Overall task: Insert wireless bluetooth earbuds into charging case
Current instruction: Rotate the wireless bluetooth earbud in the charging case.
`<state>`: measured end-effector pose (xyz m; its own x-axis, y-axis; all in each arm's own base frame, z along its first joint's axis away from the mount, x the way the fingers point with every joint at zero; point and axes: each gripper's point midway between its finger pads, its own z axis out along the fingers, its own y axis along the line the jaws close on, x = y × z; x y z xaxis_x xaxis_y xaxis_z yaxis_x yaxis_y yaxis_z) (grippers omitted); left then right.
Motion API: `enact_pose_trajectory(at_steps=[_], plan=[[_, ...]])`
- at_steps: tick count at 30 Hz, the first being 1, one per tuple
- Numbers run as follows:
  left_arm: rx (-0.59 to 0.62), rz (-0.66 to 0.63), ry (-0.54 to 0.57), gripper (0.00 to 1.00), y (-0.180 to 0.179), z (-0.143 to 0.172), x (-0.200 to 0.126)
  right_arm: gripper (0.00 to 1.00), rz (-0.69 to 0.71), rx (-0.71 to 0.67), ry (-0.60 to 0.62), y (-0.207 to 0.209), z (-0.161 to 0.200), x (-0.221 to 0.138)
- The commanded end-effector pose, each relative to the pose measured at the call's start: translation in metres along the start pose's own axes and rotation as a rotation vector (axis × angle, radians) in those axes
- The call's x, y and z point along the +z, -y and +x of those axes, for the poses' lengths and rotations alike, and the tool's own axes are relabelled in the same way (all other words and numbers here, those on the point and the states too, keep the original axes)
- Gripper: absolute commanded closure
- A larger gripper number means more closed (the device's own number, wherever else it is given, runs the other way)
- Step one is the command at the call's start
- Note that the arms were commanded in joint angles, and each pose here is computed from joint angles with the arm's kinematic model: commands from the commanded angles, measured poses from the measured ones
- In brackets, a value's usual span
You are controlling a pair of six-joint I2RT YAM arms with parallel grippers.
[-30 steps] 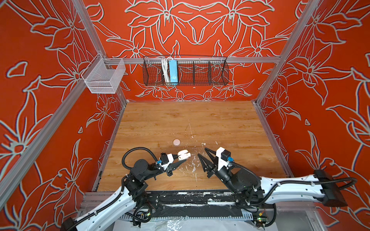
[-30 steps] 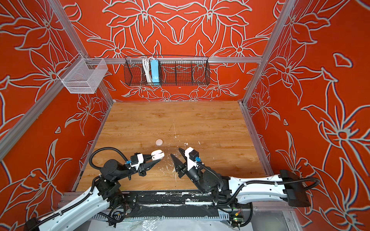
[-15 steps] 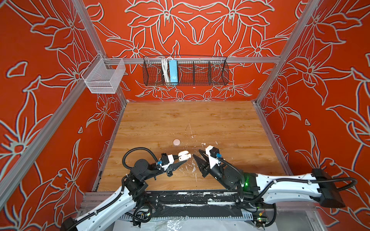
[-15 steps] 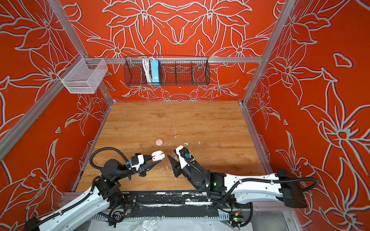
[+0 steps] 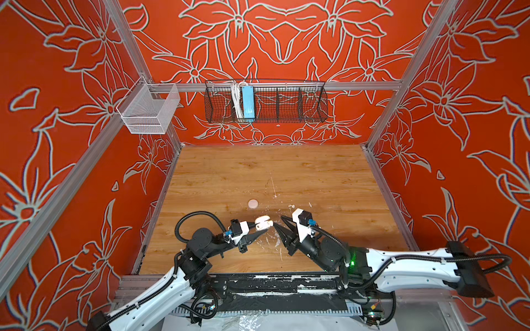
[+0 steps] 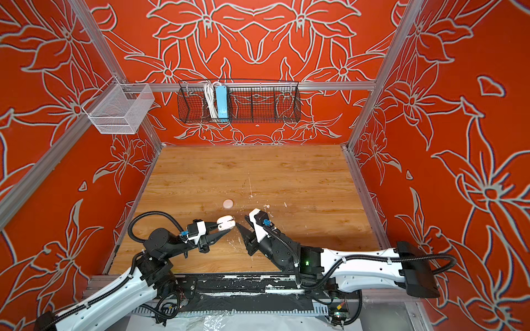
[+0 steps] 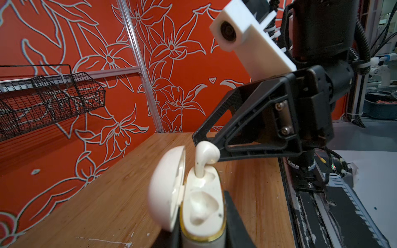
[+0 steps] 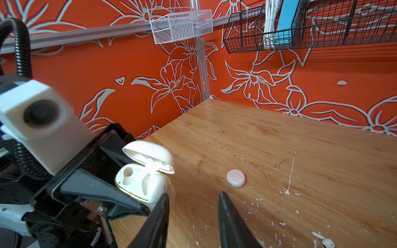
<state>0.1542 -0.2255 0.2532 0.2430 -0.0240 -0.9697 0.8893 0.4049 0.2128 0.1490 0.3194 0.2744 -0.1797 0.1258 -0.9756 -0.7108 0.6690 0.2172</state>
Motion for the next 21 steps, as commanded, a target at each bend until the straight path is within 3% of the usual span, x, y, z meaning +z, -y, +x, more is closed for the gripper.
enact_pose_trajectory(at_steps=[1, 14, 21], plan=[[0.047, 0.009, 0.059, 1.0, 0.0, -0.022, 0.0, 0.61, -0.043, 0.039, 0.023, -0.011, -0.013, 0.002], [0.048, 0.012, 0.061, 1.0, 0.0, -0.022, 0.0, 0.61, -0.068, 0.033, 0.004, -0.019, -0.015, 0.006], [0.038, -0.004, 0.058, 1.0, -0.002, -0.022, 0.0, 0.62, -0.009, 0.018, 0.026, 0.002, -0.018, -0.009]])
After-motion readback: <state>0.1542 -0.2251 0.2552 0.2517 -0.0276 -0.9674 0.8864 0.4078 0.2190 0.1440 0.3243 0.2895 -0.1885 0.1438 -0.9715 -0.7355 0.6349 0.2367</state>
